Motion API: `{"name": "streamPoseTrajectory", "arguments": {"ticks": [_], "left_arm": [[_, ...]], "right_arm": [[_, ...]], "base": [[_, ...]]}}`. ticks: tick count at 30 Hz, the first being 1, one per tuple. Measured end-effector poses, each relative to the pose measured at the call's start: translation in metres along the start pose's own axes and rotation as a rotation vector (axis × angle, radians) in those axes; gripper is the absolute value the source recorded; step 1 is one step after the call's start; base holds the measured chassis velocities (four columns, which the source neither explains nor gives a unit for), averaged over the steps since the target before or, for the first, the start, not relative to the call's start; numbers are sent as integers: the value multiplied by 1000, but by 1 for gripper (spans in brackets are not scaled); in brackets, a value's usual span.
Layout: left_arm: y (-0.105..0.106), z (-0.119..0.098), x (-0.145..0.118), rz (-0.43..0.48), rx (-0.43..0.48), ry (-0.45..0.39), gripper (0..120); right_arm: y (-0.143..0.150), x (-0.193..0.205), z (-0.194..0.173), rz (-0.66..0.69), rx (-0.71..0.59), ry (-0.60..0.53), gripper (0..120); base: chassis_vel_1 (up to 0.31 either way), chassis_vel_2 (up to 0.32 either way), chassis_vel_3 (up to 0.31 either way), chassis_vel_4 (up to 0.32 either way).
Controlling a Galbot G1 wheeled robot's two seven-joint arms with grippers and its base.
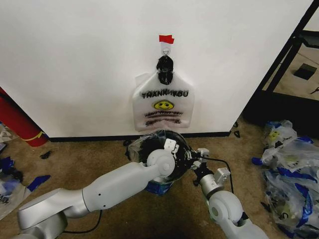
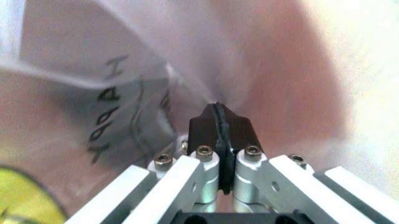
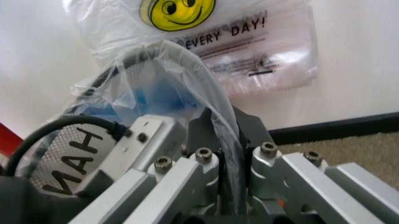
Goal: Pick up the garbage bag from the wall and place it over the trash bin.
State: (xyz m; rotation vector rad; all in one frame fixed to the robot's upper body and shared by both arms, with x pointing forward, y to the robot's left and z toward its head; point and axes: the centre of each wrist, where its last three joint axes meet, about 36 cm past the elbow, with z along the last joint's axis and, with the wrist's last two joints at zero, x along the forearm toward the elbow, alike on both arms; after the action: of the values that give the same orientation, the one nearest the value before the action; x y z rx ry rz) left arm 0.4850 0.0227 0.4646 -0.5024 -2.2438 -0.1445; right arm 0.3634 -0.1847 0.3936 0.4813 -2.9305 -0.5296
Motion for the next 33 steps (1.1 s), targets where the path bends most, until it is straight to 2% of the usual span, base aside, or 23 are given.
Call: {"name": "streamPoseTrajectory", "arguments": {"ticks": [7,14,20,24,25,27,31,33], "left_arm": [[-4,6,-22,-13,19,-16,0],[0,8,-24,-27,18,-21,0],[2,8,-1,0,4,-60,0],[0,5,44,84,-1,-153,0],[0,5,44,84,-1,-153,0],[2,5,61,120,12,-191,0],[28,18,94,186,67,-311,0],[33,21,97,193,78,-328,0]], "right_arm": [[7,4,-1,-7,-43,12,0],[3,6,-3,6,-53,17,0],[-2,1,-1,31,-62,20,0],[-9,-7,2,69,-97,34,0],[-9,-7,2,69,-97,34,0],[-10,-9,2,82,-114,35,0],[-16,-11,-2,123,-178,41,0],[-17,-11,-3,128,-186,41,0]], "base": [[0,0,0,0],[0,0,0,0],[0,0,0,0],[0,0,0,0],[0,0,0,0],[0,0,0,0],[0,0,0,0],[0,0,0,0]]}}
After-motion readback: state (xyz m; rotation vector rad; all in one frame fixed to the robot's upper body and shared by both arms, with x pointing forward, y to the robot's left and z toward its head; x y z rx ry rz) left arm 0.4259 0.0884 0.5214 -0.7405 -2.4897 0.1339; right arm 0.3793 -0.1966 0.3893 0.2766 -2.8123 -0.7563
